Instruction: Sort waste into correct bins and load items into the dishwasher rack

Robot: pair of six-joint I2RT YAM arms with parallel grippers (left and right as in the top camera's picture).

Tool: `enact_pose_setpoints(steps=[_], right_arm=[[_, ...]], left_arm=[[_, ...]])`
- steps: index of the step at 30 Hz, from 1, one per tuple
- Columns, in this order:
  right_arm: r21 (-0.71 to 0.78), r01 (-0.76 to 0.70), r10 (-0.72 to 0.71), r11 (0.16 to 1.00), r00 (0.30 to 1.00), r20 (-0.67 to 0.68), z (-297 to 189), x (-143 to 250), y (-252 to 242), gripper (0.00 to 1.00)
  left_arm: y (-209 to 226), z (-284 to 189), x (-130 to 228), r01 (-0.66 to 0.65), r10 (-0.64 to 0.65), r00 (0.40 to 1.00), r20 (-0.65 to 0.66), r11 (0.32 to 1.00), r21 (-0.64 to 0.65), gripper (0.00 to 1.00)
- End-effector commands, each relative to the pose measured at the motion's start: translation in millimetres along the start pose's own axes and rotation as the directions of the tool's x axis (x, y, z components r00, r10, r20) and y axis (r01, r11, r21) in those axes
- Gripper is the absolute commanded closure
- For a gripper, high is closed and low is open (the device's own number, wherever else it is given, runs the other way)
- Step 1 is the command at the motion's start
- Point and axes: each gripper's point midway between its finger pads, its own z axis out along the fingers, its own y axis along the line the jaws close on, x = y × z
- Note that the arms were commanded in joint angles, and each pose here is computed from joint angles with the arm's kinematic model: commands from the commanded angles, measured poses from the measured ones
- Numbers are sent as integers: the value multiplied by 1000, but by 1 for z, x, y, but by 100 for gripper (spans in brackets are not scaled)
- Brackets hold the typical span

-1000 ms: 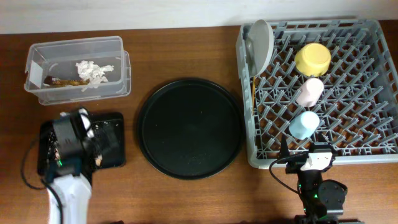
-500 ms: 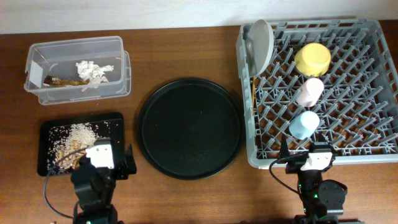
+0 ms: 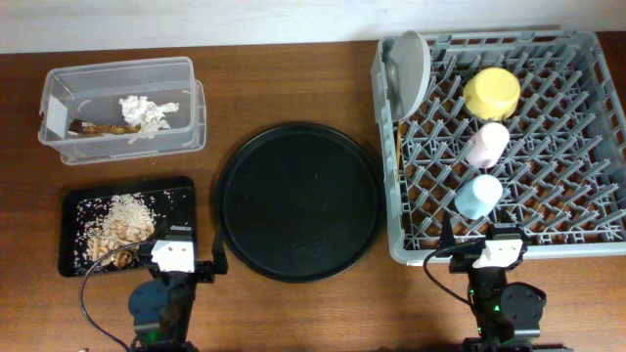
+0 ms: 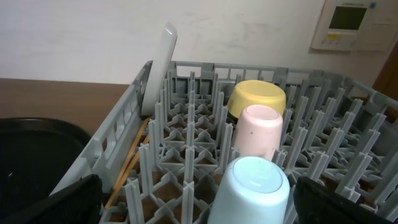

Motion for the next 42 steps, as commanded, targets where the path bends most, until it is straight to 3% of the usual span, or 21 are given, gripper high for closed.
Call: enact_pose_setpoints(steps=[1, 15, 38, 42], right_arm=[[19, 2, -2, 1000, 1000, -3, 0, 2, -4, 2], [19, 2, -2, 1000, 1000, -3, 0, 2, -4, 2], [19, 2, -2, 1000, 1000, -3, 0, 2, -4, 2], [19, 2, -2, 1000, 1000, -3, 0, 2, -4, 2]], left_arm=[[5, -5, 6, -20, 20, 1000, -15, 999, -41, 1], [-8, -18, -28, -34, 35, 989, 146, 999, -10, 1], [1, -18, -26, -25, 33, 990, 137, 998, -59, 1], [4, -18, -26, 26, -17, 990, 140, 997, -66, 1]])
